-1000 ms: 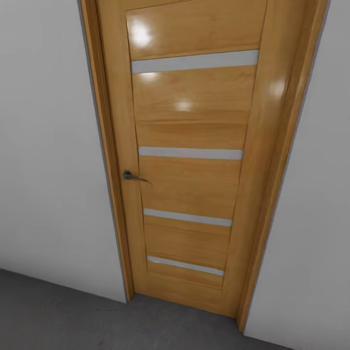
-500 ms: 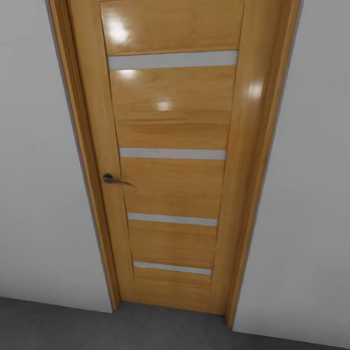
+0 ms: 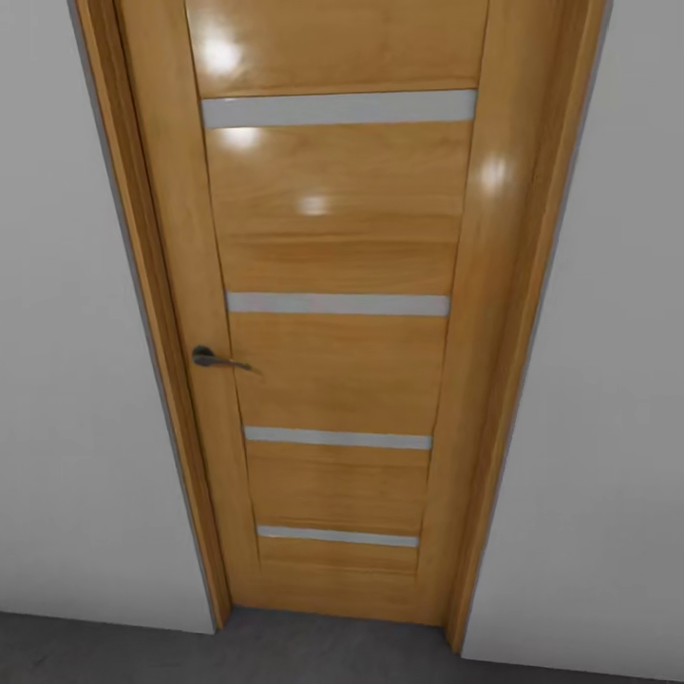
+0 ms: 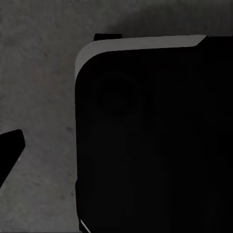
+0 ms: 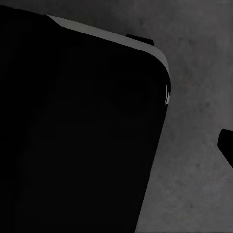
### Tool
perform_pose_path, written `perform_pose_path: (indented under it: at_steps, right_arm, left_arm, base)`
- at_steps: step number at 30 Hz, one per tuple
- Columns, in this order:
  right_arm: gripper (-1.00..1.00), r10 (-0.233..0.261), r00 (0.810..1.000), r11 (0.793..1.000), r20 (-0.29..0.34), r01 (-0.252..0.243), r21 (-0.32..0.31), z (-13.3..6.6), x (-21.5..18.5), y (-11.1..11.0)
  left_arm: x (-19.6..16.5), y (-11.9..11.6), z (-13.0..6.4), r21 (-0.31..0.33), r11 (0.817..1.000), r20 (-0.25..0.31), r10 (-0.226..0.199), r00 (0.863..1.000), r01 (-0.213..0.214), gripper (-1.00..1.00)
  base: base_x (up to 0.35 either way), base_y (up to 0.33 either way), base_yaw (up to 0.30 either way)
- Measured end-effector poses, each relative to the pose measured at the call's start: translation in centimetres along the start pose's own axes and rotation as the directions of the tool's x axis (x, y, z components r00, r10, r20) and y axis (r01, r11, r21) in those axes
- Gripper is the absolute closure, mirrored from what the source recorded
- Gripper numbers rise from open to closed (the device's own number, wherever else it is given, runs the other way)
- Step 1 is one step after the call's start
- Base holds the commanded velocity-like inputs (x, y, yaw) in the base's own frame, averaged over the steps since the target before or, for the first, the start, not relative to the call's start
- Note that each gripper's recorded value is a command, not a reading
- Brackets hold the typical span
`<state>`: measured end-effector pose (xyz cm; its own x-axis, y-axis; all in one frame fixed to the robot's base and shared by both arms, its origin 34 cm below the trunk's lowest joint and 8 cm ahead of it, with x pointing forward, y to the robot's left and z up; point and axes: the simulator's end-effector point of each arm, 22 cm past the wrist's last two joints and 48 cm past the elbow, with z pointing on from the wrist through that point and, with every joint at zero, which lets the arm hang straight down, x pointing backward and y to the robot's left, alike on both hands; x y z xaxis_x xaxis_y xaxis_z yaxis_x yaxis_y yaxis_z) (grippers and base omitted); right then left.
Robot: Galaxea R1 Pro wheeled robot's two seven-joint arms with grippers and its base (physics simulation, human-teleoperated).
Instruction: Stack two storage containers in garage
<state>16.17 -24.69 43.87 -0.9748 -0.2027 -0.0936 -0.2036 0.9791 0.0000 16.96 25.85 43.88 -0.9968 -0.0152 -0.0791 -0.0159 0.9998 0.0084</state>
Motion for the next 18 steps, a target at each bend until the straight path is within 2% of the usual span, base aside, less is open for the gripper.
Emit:
perform_pose_path:
  at_steps: [13,18]
  right_arm:
    - [-1.0,0.0,1.0,1.0,0.0,0.0,0.0,0.0,0.0,0.0]
    - [-1.0,0.0,1.0,1.0,0.0,0.0,0.0,0.01,0.0,0.0]
  left_arm:
    - [0.0,0.0,0.0,0.0,1.0,0.0,0.0,1.0,0.0,-1.0]
    - [0.0,0.0,0.01,0.0,1.0,0.0,0.0,1.0,0.0,-1.0]
  base:
    - [0.237,0.237,0.0]
    - [0.09,0.084,-0.008]
